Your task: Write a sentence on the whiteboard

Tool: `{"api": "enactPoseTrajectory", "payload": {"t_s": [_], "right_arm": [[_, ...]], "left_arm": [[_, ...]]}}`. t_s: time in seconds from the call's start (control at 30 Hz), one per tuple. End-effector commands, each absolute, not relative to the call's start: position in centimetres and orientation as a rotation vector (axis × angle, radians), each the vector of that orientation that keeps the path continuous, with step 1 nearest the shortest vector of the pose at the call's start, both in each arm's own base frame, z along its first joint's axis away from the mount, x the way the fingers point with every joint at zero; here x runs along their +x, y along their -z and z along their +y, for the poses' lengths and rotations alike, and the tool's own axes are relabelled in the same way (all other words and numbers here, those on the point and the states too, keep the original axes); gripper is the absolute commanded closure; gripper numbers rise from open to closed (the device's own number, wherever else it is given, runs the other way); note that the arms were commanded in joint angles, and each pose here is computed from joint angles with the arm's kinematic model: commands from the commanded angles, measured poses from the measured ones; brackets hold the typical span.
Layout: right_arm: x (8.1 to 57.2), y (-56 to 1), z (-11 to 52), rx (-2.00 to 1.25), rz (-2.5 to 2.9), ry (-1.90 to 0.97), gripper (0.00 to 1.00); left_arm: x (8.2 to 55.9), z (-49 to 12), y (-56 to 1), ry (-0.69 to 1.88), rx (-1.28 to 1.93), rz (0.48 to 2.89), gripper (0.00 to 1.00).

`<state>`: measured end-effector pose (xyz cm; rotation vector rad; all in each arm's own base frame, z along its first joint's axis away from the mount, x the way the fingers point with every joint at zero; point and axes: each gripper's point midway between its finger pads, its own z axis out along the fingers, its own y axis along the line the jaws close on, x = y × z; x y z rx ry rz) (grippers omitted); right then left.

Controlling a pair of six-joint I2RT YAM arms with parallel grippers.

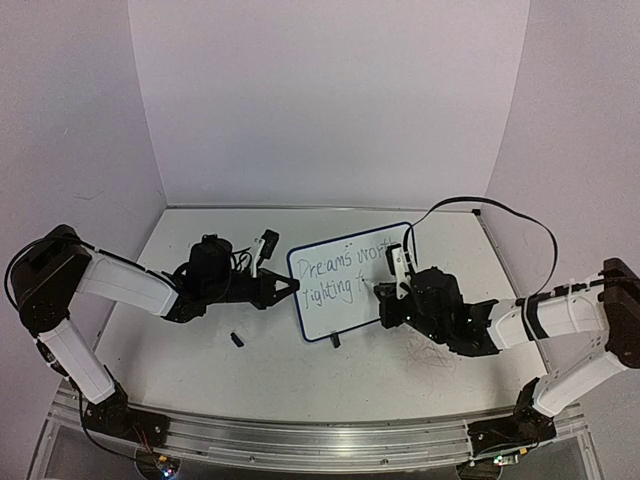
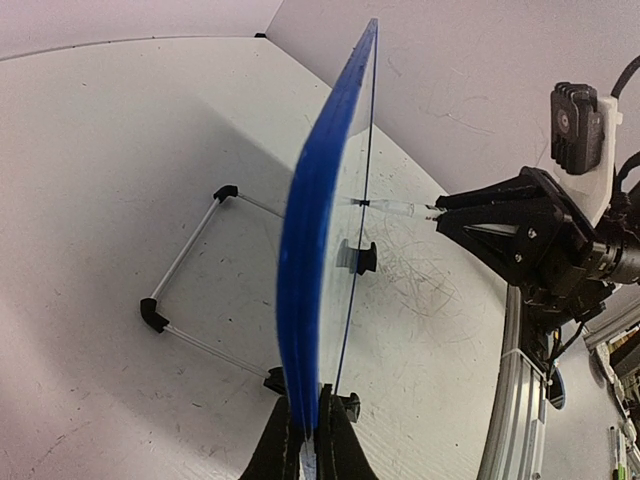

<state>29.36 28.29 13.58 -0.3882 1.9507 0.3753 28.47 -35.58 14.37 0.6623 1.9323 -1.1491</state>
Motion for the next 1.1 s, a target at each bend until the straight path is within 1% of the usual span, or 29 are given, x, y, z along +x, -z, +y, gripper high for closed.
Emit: {"api": "enactPoseTrajectory", "payload": {"t_s": [0.0,0.37,0.67,1.07], "right_arm": [[29.2,-13.4,27.6,-0.368,1.962,-0.367,1.00],[30.5,-16.0,27.7,-0.300,1.894,-0.351,1.00],[30.8,-16.8,28.7,-0.324,1.872,-0.366,1.00],[29.9,-14.6,28.9,-0.364,1.935,-0.399,1.00]], "left_arm": [[29.0,-35.2,-15.4,1.097,0.671,1.892,1.00],[29.0,-35.3,-15.5,1.102,0.671,1.890,1.00],[28.9,-35.3,-15.4,1.102,0.672,1.893,1.00],[28.9,-35.2,-15.4,1.097,0.670,1.893,1.00]]}}
